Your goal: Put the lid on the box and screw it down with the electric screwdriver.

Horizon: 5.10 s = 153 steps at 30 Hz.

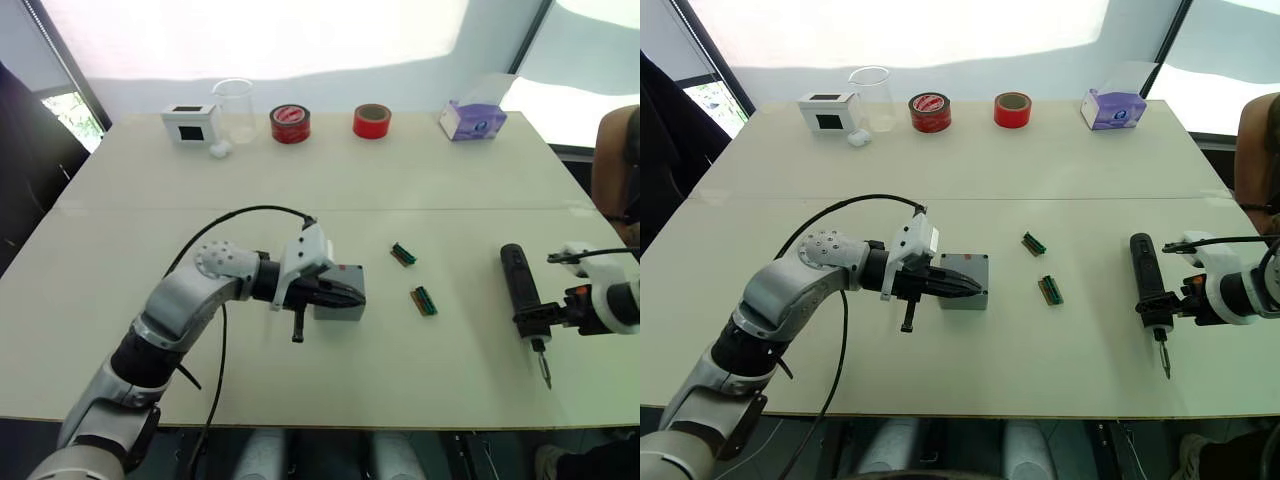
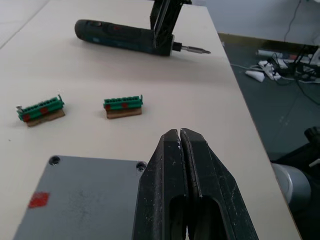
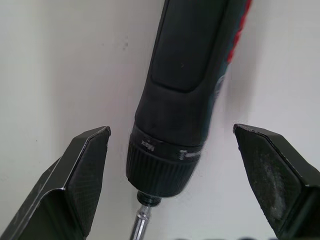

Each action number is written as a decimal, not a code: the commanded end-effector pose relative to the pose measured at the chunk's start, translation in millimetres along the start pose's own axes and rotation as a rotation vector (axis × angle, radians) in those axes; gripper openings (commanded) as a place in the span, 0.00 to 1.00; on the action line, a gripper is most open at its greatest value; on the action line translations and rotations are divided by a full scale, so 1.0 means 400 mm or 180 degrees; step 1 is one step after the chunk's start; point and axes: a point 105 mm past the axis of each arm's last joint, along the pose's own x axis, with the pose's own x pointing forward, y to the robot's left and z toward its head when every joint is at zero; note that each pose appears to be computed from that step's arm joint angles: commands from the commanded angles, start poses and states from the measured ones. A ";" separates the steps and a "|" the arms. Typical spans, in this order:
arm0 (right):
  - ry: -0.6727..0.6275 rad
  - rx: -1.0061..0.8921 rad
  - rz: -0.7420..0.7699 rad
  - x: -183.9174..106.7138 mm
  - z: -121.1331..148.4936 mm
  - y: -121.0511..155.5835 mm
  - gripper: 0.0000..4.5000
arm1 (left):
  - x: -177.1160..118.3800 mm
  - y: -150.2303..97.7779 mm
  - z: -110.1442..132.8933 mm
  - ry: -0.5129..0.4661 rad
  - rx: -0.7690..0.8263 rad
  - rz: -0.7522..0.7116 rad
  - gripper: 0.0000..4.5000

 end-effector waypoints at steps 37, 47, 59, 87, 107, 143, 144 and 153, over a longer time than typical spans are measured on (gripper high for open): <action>-0.4643 -0.0611 0.0822 -0.293 0.449 0.305 0.39 | -0.112 0.117 -0.042 0.0031 -0.0307 0.0749 0.00; -0.4311 -0.0851 0.1675 -0.150 0.311 0.522 0.39 | -0.071 0.107 -0.053 0.0146 -0.0321 0.0576 0.00; -0.4147 -0.1281 0.1694 -0.093 0.242 0.579 0.39 | -0.018 0.146 -0.093 0.0256 -0.0305 0.0710 0.00; -0.4274 -0.1124 0.1820 -0.086 0.253 0.587 0.39 | -0.011 0.125 -0.138 0.0485 -0.0220 0.0630 0.00; -0.4010 -0.1390 0.1645 -0.017 0.229 0.577 0.39 | -0.014 0.124 -0.137 0.0494 -0.0205 0.0656 0.00; -0.3447 -0.1328 0.1075 0.162 0.183 0.528 0.39 | -0.004 0.107 -0.158 0.0567 -0.0233 0.0598 0.00; -0.3466 -0.1262 0.1078 0.162 0.186 0.525 0.39 | -0.004 0.107 -0.159 0.0569 -0.0234 0.0600 0.00; -0.3405 -0.1171 0.1058 0.182 0.163 0.511 0.39 | -0.003 0.106 -0.159 0.0575 -0.0225 0.0600 0.00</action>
